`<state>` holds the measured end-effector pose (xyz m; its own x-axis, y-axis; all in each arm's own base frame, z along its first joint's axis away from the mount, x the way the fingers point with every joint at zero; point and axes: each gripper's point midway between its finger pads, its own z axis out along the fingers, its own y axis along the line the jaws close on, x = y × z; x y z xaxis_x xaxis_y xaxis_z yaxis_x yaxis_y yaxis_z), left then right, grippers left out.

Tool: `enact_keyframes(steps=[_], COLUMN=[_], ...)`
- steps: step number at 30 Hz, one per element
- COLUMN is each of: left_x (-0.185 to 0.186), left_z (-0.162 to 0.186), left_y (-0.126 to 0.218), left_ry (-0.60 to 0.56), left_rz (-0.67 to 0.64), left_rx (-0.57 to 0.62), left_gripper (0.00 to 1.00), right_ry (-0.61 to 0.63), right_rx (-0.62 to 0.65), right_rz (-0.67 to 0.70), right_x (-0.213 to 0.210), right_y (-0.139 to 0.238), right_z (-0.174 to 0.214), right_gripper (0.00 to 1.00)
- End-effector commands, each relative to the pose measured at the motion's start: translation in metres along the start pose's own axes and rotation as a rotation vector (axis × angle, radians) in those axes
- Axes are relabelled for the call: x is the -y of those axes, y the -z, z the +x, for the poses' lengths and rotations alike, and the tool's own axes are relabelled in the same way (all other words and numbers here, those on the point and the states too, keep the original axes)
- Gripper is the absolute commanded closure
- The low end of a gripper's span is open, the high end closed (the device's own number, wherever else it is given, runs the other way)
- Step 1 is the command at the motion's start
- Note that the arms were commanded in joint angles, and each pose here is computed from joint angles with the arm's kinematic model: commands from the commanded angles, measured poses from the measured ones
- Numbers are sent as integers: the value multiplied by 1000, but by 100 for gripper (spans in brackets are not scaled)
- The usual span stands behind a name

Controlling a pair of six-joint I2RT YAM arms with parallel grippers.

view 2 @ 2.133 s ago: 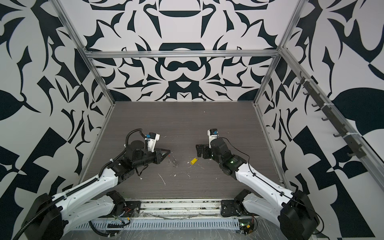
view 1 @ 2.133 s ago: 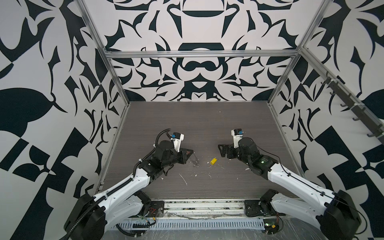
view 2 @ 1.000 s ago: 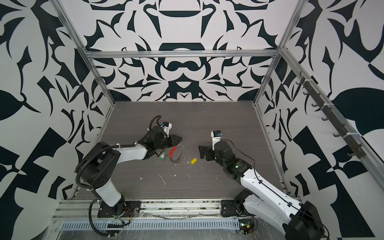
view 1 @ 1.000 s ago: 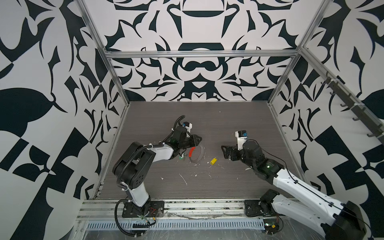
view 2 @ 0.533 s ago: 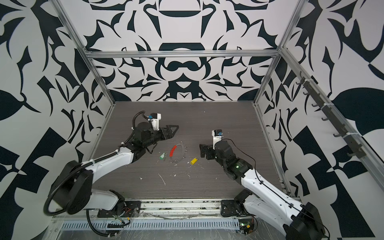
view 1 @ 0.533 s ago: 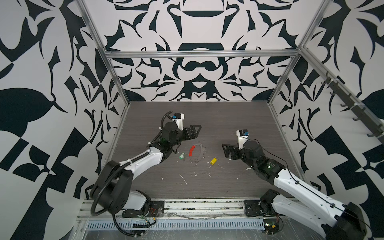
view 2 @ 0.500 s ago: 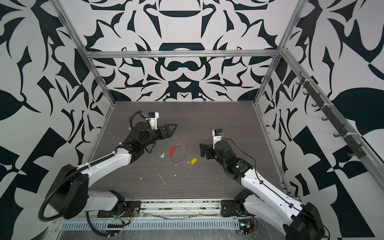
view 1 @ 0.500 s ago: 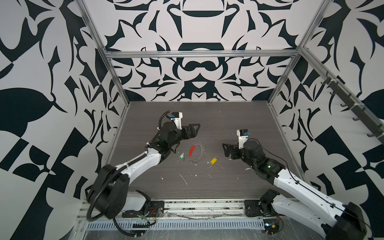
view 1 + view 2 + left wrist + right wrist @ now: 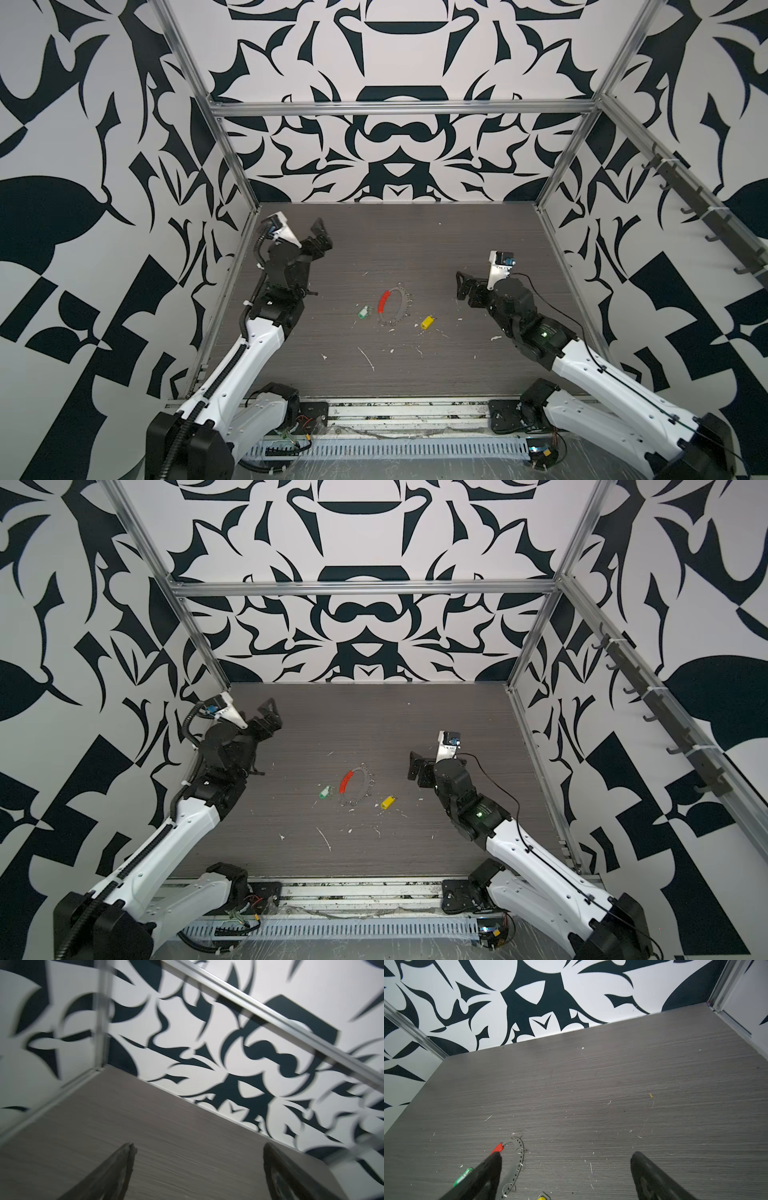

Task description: Remove the keys from the keyring

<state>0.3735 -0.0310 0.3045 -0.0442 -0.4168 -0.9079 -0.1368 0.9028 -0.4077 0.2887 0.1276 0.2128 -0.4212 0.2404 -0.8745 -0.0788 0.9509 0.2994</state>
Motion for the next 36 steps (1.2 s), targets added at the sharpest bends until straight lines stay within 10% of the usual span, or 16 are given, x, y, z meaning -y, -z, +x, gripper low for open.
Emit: enact_keyframes(steps=[1,8,25,36], left_x=[-59,-151,-166,-164], left_z=[19,90,130,156], left_y=[-15,-34,-29,-41], left_ry=[-125,-355,-348,-329], left_rz=[-204,-487,-339,-257], left_rx=[-36,-220,-49,-179], left_gripper=[1,1,1,1], right_ry=[-24,-32,-4,28], right_rx=[108,156,161,171], right_rz=[3,-6,7,28], right_x=[1,6,8,12], right_y=[8,16,12,10], right_z=[-26,-27,-24,-24], right_gripper=[0,0,0,0])
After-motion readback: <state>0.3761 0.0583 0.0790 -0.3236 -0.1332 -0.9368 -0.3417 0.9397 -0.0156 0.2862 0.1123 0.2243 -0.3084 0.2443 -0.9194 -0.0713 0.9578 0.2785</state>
